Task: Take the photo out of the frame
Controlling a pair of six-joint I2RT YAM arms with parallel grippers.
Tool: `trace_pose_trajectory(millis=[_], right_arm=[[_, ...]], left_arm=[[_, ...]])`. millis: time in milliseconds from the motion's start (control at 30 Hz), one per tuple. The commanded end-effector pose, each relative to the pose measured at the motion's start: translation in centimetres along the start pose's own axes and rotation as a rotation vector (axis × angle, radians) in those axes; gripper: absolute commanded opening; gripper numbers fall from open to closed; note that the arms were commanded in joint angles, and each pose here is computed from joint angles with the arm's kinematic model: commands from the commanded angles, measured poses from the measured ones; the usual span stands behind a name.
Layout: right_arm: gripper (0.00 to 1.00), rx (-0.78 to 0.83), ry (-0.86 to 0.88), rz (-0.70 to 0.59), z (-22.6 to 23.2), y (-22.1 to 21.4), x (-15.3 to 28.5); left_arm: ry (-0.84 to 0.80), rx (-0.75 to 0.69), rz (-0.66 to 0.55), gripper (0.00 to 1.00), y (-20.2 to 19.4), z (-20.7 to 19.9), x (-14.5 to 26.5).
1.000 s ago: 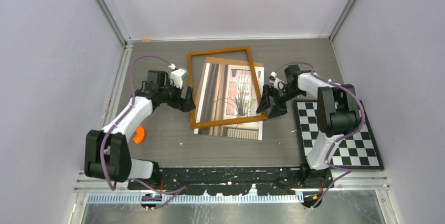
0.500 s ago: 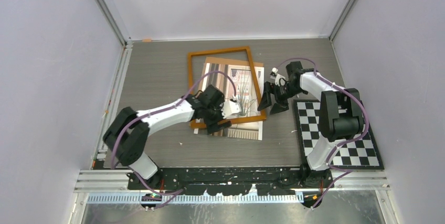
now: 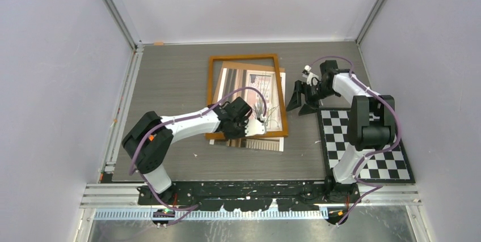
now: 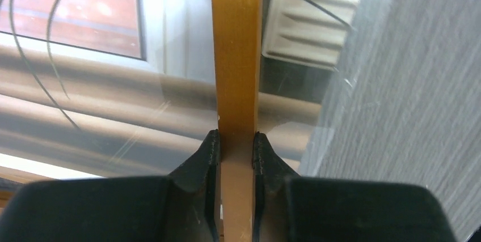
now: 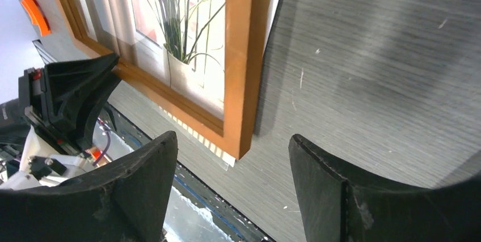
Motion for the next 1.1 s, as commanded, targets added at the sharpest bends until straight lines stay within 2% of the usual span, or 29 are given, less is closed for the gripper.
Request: trace_pose_trajectory(millis=[0,100,267,367,500,600,733,933,1067], right_arm=[[0.75,0.04,-0.007,-0.046,-0.1,2.1,0.9],[0.72,0.04,-0.009,-0.08,0.1,3.5,0.8],[0.62,-0.013,-0.005,-0.178,0.5,7.2,0.2],[0.53,-0.041,0.001,-0.209,0.4,9.0,-0.4],[0.45,-0.064,-0.009,-0.195,-0.5,9.8,-1.9],[0.44,-0.07,-0.02,-0.166,-1.3,9.4,-3.1],[0.41,-0.075,-0.027,-0.162,-1.8,9.1,-4.2],[0.4,-0.044,-0.062,-0.148,-1.6,8.8,-5.9],[0.33,-0.028,-0.128,-0.137,-2.3,8.5,-6.7]], left_arm=[[-0.007,-0.122,-0.008,0.0,-0.6,-0.8,2.7],[0.009,-0.138,0.01,0.0,-1.6,-1.3,2.8],[-0.021,-0.069,0.066,0.03,-2.9,-1.2,2.1],[0.007,-0.035,0.063,0.19,-3.0,-0.4,1.9],[0.026,0.021,0.056,0.32,-3.1,0.7,1.9],[0.052,0.044,0.054,0.43,-3.4,1.5,2.1],[0.074,0.076,-0.034,0.55,-1.7,2.0,3.6],[0.091,0.113,-0.047,0.61,-1.1,2.5,4.2],[0.089,0.127,-0.047,0.61,-1.2,2.3,3.9]])
Point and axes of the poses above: each gripper's point midway between its finger pads, its own x axis back along the fingers, its own z axis along the line the jaws close on, y = z × x, the point moved 2 cm from there along x, back along the fingers, and after that the axes turned 11 degrees about -x, right-handed, at the moved point
